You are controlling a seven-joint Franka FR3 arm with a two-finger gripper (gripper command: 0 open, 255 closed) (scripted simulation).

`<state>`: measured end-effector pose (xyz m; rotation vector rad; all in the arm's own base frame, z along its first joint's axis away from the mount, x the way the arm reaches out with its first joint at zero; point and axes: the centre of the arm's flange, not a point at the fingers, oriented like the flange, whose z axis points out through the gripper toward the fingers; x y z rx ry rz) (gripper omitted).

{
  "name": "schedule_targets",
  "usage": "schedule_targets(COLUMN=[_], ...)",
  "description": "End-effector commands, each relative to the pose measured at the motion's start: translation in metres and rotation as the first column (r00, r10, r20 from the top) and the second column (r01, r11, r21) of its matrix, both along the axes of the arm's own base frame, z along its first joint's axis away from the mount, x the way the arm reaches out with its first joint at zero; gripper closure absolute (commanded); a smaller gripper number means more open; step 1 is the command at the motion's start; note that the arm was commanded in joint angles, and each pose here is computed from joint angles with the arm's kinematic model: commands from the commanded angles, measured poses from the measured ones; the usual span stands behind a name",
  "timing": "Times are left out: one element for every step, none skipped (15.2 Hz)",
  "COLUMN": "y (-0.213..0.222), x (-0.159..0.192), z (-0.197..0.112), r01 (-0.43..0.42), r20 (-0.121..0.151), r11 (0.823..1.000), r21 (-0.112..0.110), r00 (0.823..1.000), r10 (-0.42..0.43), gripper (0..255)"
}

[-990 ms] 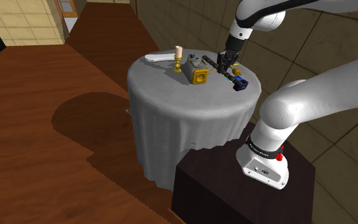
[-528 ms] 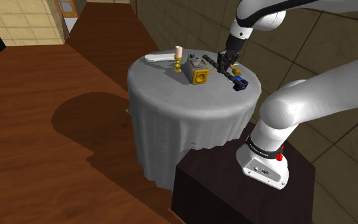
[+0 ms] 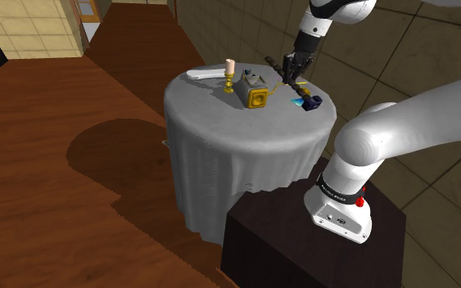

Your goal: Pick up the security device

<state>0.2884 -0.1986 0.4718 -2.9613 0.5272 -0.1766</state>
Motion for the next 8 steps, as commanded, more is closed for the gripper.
schedule_targets(y=[0.001, 0.001, 0.001, 0.001, 0.001, 0.001, 0.001, 0.001], x=[0.001, 0.001, 0.001, 0.001, 0.001, 0.001, 0.001, 0.001], z=[0.01, 0.016, 0.021, 0.026, 0.031, 0.037, 0.037, 0.037], r01=[0.0, 0.0, 0.0, 0.0, 0.0, 0.0, 0.0, 0.0], r20=[0.0, 0.0, 0.0, 0.0, 0.0, 0.0, 0.0, 0.0], r11=[1.0, 1.0, 1.0, 1.0, 1.0, 1.0, 1.0, 1.0], r21=[0.0, 0.0, 0.0, 0.0, 0.0, 0.0, 0.0, 0.0], r00=[1.0, 1.0, 1.0, 1.0, 1.0, 1.0, 1.0, 1.0], r10=[0.0, 0.0, 0.0, 0.0, 0.0, 0.0, 0.0, 0.0], gripper=[255, 255, 255, 255, 255, 255, 255, 255])
